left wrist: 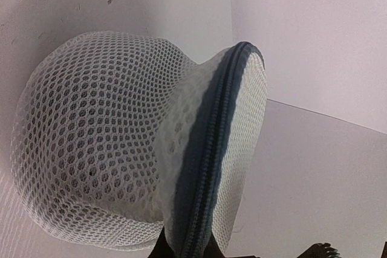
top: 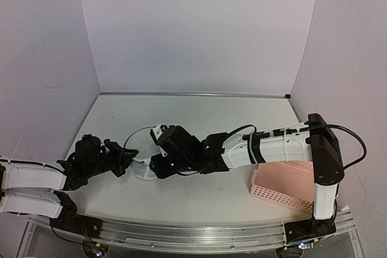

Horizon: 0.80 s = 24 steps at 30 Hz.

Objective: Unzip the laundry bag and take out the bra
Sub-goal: Pick up the zipper from the laundry bag.

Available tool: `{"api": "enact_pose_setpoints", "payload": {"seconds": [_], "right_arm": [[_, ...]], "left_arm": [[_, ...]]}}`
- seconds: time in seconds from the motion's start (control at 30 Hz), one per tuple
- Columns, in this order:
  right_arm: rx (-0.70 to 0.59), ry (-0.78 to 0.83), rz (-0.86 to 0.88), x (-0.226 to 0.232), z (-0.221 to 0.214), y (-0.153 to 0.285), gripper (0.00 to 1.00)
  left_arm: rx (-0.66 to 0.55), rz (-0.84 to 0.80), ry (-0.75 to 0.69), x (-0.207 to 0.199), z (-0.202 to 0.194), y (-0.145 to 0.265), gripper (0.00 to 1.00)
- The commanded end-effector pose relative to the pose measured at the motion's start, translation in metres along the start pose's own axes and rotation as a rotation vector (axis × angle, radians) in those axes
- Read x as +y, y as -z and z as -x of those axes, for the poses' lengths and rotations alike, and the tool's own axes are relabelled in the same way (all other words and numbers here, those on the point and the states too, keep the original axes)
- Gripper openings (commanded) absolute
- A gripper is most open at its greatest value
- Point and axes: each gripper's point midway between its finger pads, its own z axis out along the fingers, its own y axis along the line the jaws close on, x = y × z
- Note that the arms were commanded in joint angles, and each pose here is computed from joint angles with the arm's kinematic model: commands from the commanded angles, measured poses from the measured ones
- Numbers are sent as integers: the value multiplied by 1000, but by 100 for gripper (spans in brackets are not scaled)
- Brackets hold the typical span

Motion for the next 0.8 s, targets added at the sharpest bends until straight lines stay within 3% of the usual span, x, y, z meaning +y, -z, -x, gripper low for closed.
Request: {"api": "enact_pose_setpoints", "payload": {"seconds": [0.0, 0.53, 0.77], "right_arm": [[-74, 24, 7, 16, 25, 6, 38], [-40, 49, -70, 5, 13, -18, 26], [-45, 55, -91, 2, 13, -17, 8]], "left_arm": [[-9, -56, 5, -23, 1, 0, 0], [-2, -44, 4, -22, 0, -2, 0], [-3, -39, 5, -20, 0, -2, 0]]}}
